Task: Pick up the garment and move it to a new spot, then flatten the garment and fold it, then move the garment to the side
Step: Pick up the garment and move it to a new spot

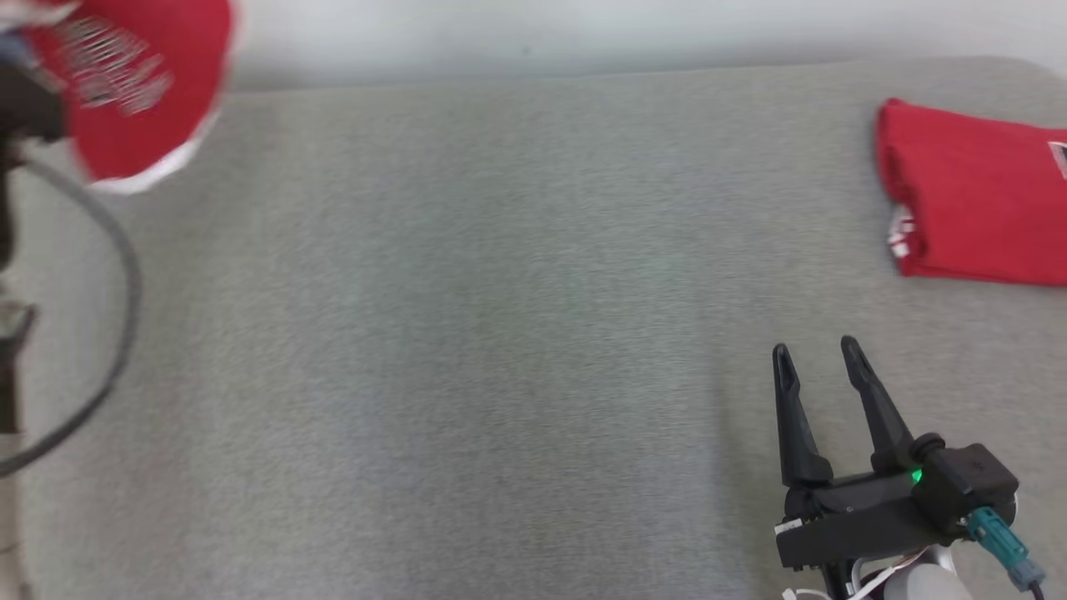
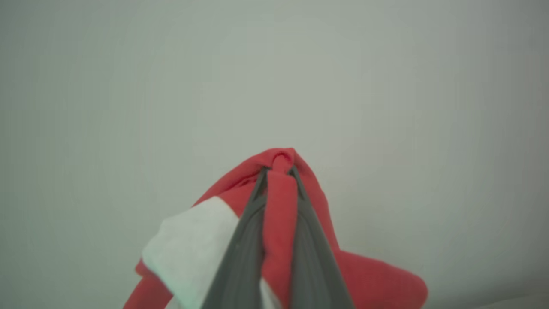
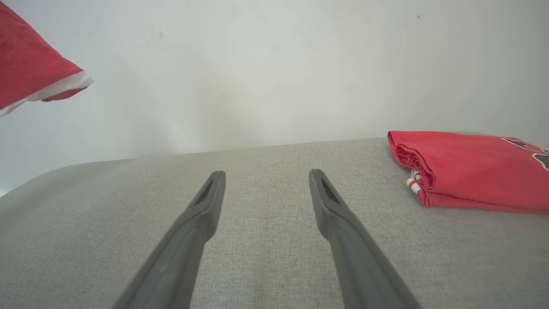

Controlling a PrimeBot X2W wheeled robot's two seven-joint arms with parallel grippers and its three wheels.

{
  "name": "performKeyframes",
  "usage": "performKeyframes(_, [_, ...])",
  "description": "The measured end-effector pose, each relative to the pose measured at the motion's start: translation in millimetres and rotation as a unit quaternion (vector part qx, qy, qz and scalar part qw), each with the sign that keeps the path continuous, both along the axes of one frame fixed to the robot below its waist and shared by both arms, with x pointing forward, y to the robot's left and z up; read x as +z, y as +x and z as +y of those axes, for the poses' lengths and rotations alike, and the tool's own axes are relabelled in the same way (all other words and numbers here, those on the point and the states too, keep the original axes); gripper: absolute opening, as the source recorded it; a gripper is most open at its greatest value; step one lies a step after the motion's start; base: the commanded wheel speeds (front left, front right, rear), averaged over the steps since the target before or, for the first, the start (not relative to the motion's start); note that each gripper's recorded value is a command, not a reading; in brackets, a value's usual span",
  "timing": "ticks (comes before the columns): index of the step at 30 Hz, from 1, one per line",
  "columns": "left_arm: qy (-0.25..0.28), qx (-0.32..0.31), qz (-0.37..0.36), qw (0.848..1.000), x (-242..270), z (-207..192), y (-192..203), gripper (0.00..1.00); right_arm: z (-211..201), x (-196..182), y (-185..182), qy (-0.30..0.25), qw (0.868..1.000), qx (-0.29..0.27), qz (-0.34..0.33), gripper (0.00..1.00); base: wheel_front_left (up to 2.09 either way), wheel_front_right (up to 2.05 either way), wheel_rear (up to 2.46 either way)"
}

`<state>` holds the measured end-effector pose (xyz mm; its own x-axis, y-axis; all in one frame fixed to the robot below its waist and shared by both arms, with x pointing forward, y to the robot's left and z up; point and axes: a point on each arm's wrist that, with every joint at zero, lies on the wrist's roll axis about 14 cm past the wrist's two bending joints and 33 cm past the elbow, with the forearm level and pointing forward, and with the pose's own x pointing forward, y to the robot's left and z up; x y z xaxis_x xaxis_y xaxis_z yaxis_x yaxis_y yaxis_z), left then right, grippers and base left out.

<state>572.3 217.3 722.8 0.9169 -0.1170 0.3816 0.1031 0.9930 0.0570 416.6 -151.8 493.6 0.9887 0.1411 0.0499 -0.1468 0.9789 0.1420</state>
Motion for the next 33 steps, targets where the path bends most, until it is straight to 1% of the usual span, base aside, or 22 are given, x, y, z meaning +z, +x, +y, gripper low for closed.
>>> performKeyframes(4, [-0.002,-0.086,-0.030,0.996,30,-74,-9,0.00,-17,1,-11,0.005,1.000,-0.026,-0.002,1.00,0.00,0.00,0.00])
performKeyframes(9, [-0.024,-0.183,-0.044,0.982,45,-156,-29,0.00,-39,5,-28,0.014,0.998,-0.063,-0.006,1.00,0.00,0.00,0.00])
performKeyframes(15, [-0.057,-0.272,-0.014,0.960,21,-233,-63,0.00,-67,5,-54,0.016,0.994,-0.109,-0.003,1.00,0.00,0.00,0.00])
performKeyframes(19, [-0.070,-0.322,0.038,0.943,-20,-273,-91,0.00,-84,7,-70,0.013,0.990,-0.138,-0.004,1.00,0.00,0.00,0.00])
performKeyframes(23, [-0.098,-0.334,0.099,0.932,-69,-285,-109,0.00,-93,12,-77,0.009,0.988,-0.152,-0.011,1.00,0.00,0.00,0.00])
performKeyframes(25, [-0.094,-0.327,0.135,0.931,-102,-284,-115,0.00,-93,11,-78,0.007,0.988,-0.151,-0.009,1.00,0.00,0.00,0.00])
performKeyframes(27, [-0.100,-0.317,0.170,0.928,-133,-278,-120,0.00,-91,10,-77,0.007,0.989,-0.149,-0.007,1.00,0.00,0.00,0.00])
performKeyframes(30, [-0.092,-0.290,0.222,0.926,-181,-262,-127,0.00,-87,7,-75,0.007,0.990,-0.142,-0.003,1.00,0.00,0.00,0.00])
performKeyframes(32, [-0.077,-0.273,0.252,0.925,-210,-249,-131,0.00,-84,6,-73,0.006,0.990,-0.138,-0.002,1.00,0.00,0.00,0.00])
performKeyframes(33, [-0.076,-0.264,0.259,0.926,-219,-242,-132,0.31,-82,5,-73,0.006,0.991,-0.135,0.000,1.00,0.00,0.00,0.00])
